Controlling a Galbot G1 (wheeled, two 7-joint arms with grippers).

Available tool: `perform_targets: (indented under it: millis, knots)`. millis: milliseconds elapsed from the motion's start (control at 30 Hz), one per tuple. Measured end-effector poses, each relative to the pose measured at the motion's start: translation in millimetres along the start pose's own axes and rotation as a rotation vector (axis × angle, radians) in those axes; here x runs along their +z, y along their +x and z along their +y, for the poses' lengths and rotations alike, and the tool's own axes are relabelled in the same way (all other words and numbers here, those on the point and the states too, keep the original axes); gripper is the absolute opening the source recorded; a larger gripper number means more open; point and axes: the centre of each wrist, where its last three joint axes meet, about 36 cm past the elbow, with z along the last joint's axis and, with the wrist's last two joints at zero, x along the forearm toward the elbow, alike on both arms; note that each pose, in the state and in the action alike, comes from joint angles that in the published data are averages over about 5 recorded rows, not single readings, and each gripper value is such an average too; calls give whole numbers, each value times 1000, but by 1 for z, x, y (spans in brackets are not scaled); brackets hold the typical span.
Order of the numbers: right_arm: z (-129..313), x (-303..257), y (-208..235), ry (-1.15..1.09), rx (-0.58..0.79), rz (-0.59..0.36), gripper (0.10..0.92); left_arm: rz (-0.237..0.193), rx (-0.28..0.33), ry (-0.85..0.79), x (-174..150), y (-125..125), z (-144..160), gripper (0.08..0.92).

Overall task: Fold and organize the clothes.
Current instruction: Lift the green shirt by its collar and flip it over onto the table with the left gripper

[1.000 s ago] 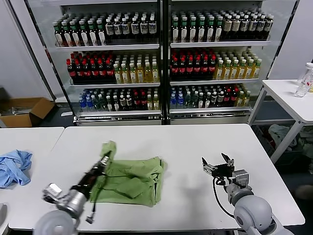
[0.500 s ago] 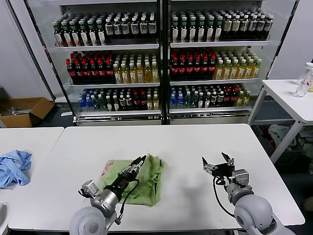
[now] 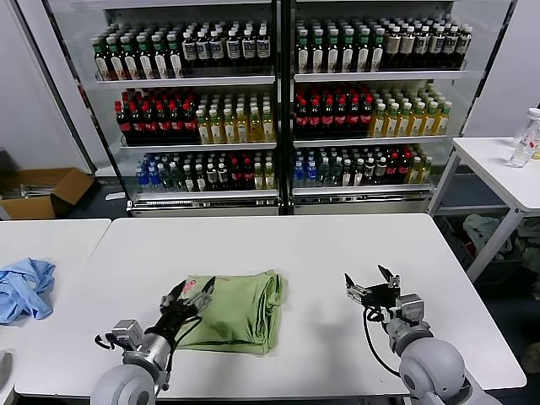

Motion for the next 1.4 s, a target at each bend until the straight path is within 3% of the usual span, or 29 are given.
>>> perform_targets:
  millis: [200,433,867,1200,1400]
  knots:
    - [-3,0,1,12,15,-2,823,55,-68,-54,14,-5,15,822]
    - [-3,1,4,20,21,-4,823,109,-71,-9,15,-3,30,802]
    - [-5,-4,10,34,23,-15,823,173,13,236,12,-4,46,438]
    - [-3,-5,12,27,19,-18,823,157,63,416,9,-5,56,154]
    - [-2,-7,11,22,18,-28,823,115,76,517,0,0,65,107]
